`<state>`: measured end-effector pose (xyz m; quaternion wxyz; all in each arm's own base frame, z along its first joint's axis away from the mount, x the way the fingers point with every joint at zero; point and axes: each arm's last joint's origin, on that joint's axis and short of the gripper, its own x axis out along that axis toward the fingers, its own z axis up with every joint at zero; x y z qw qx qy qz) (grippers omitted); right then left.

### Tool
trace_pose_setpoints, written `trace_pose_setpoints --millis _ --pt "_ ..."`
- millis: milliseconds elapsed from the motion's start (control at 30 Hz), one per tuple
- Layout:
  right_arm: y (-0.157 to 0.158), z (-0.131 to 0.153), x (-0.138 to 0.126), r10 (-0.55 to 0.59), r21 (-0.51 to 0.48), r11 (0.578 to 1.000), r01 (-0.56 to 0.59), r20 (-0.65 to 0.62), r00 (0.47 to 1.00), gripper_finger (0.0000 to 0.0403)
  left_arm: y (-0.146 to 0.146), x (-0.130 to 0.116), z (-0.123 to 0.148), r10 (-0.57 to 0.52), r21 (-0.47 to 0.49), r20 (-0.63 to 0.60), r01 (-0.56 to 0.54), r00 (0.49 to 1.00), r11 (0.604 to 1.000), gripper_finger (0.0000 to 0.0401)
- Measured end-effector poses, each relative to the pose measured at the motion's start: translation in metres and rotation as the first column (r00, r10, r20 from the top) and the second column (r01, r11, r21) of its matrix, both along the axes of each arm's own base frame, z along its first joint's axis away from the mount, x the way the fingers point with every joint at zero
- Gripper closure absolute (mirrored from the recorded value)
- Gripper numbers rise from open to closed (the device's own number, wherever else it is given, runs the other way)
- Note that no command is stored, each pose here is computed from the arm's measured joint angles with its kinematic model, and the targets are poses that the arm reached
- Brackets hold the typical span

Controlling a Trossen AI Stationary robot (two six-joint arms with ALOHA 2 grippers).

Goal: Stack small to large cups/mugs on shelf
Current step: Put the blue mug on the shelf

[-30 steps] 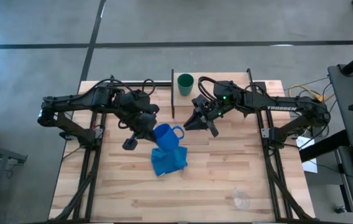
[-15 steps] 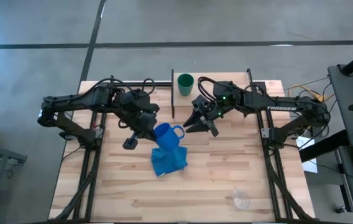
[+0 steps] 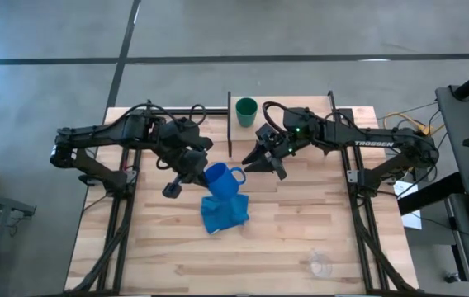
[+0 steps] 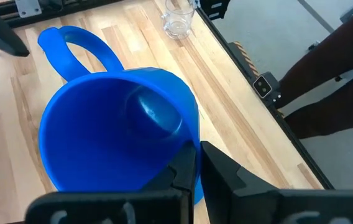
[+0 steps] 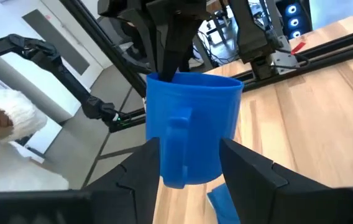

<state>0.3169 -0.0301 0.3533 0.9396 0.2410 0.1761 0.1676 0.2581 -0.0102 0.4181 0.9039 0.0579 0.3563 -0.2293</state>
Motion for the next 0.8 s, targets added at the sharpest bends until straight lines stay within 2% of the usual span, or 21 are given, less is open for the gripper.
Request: trace_pose_setpoints --millis 367,467,600,800 --pt "0.0 0.0 0.0 -0.004 0.008 1.0 0.004 0.0 1.0 0.0243 0.0 0.0 0.0 0.004 -0.003 0.002 -0.004 1.0 1.0 0.0401" --pt "0.0 0.002 0.0 -0.026 0.095 0.995 0.03 -0.036 0.999 0.0243 0.001 0.0 0.0 0.047 -0.01 -0.012 -0.047 0.999 0.999 0.0401" --pt "0.0 0.007 0.001 -0.057 0.242 0.967 0.079 -0.096 0.994 0.0246 0.001 0.001 0.0 0.083 -0.018 -0.025 -0.084 0.996 0.996 0.0401" --pt "-0.001 0.018 0.001 -0.077 0.25 0.964 0.093 -0.071 0.994 0.0248 0.002 0.001 0.0 0.096 -0.007 -0.025 -0.096 0.995 0.995 0.0401"
